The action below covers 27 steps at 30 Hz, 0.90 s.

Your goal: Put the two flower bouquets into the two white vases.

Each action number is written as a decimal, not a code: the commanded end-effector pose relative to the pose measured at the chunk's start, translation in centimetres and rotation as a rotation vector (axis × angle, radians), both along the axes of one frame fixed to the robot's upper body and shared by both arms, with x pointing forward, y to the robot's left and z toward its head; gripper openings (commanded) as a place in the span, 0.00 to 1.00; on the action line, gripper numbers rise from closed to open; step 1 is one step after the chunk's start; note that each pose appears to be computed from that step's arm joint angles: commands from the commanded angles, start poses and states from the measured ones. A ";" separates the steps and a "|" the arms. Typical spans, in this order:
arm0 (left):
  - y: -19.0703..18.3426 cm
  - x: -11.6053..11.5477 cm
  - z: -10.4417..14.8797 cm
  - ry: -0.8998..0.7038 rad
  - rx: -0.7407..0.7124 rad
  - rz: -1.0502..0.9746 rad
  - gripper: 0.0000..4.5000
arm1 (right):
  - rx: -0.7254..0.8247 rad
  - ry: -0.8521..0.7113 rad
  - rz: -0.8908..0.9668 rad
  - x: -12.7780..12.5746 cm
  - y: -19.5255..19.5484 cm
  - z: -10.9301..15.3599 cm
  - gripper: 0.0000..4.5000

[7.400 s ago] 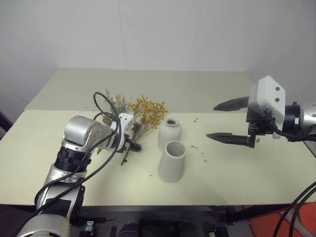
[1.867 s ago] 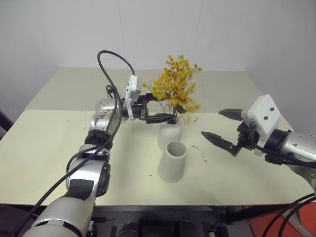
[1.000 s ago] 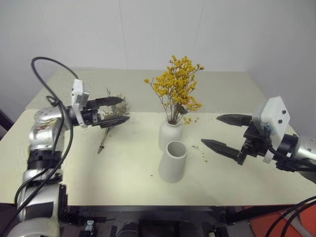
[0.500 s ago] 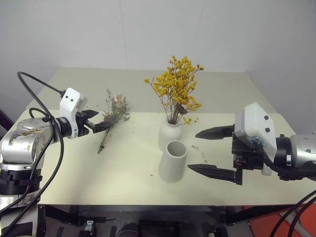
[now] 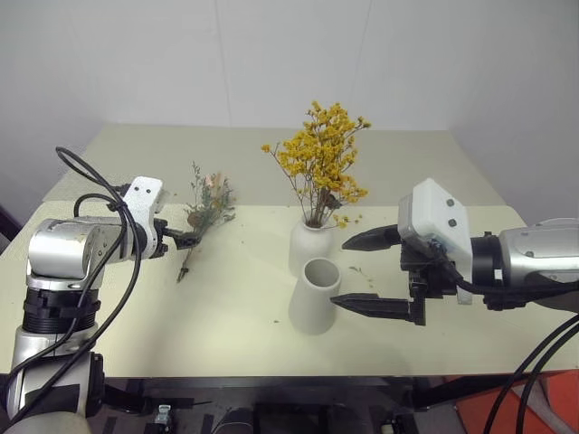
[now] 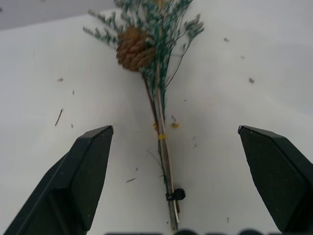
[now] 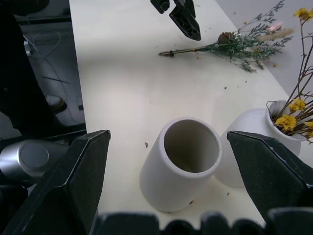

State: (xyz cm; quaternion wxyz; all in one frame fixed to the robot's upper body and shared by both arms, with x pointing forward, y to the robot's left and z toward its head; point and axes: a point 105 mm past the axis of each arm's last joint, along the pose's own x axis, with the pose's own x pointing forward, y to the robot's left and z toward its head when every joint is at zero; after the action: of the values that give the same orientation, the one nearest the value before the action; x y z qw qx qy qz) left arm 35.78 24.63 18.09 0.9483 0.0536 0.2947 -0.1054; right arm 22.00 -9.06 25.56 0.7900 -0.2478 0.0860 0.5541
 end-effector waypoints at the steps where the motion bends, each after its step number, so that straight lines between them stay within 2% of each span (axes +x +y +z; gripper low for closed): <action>1: 0.0 0.1 1.0 -0.013 0.034 0.012 0.99 | -0.001 -0.035 0.000 0.0 0.0 0.5 1.00; 9: 0.7 0.9 -0.6 0.068 0.043 0.039 0.99 | 0.018 -0.032 -0.016 0.2 0.0 0.4 1.00; 14: 0.7 2.9 -2.2 0.084 0.081 0.049 0.99 | 0.025 -0.038 -0.040 0.3 -0.2 0.2 1.00; 20: -0.3 4.5 -3.1 0.103 0.084 0.014 0.99 | 0.030 -0.031 -0.057 0.3 -0.2 0.0 1.00; 26: -2.3 5.0 -4.0 0.147 0.068 -0.055 0.99 | 0.032 -0.031 -0.073 0.4 -0.4 0.1 1.00; 27: -2.5 5.1 -4.1 0.147 0.069 -0.064 0.95 | 0.033 -0.030 -0.075 0.4 -0.4 0.0 1.00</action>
State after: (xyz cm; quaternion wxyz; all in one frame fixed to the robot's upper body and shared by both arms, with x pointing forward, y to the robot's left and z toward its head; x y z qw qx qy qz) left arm 40.59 22.72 13.59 0.9169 0.0828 0.3727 -0.1165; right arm 22.57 -9.30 24.94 0.8114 -0.2330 0.0873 0.5289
